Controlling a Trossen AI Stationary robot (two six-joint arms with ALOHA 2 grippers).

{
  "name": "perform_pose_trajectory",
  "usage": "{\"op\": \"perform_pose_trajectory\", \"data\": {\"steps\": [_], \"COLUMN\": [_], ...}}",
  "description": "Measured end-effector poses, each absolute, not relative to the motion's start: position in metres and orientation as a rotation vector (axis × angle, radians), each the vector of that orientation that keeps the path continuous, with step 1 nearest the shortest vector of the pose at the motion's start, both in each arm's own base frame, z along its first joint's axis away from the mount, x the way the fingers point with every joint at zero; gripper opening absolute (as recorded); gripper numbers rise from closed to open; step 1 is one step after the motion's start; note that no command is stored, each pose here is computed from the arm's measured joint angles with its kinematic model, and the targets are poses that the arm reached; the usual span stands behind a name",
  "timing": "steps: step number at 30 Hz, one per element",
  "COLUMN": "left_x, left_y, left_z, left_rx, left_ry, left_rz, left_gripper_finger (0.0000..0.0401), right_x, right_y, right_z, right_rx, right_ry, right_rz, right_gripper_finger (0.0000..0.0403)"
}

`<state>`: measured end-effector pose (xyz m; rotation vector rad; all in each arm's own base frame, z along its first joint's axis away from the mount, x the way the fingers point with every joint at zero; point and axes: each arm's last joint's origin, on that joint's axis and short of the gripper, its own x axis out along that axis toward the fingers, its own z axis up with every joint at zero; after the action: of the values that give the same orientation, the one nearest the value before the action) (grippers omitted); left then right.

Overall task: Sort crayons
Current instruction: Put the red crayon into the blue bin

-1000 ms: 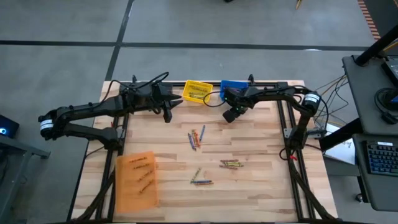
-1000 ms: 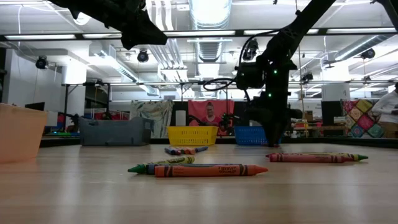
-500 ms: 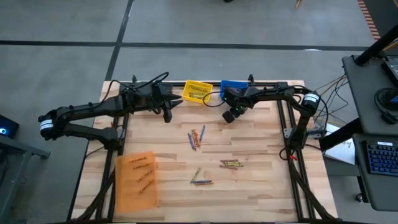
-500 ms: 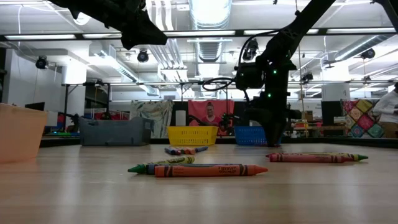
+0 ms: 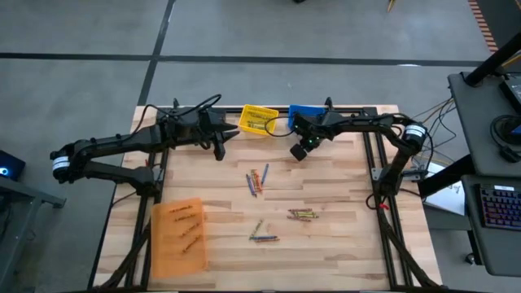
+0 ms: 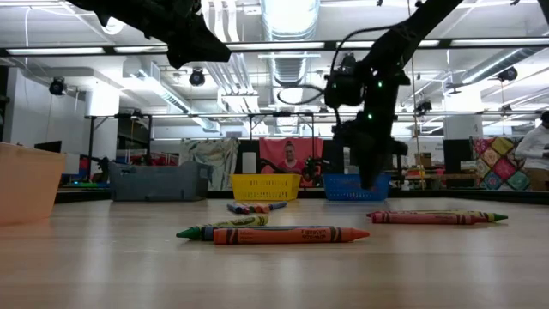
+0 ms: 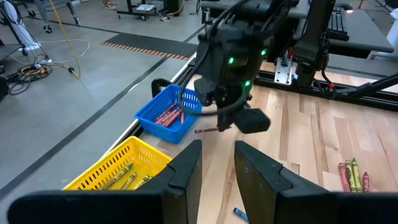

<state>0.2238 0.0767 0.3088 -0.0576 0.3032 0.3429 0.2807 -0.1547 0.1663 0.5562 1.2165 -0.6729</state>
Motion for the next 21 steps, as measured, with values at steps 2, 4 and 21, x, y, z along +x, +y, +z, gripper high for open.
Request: {"op": "perform_pose_trajectory", "data": {"steps": [2,4,21], "left_x": [0.224,0.224,0.224], "left_y": [0.077,0.077,0.077], "left_z": [0.309,0.309,0.309], "left_rx": [-0.057,-0.057,-0.057], "left_ry": [0.303,0.303,0.303], "left_rz": [0.343,0.343,0.343], "left_gripper_finger": [0.0078,0.0078,0.0078], "right_x": [0.284,0.291,0.309], "right_y": [-0.151,-0.147,-0.178], "right_z": [0.172,0.178,0.262], "right_rx": [0.546,0.526,0.114], "right_ry": [1.206,1.193,1.166], "right_rz": [-0.615,-0.573,-0.513], "right_gripper_finger": [0.0009,0.0009,0.0009]}}
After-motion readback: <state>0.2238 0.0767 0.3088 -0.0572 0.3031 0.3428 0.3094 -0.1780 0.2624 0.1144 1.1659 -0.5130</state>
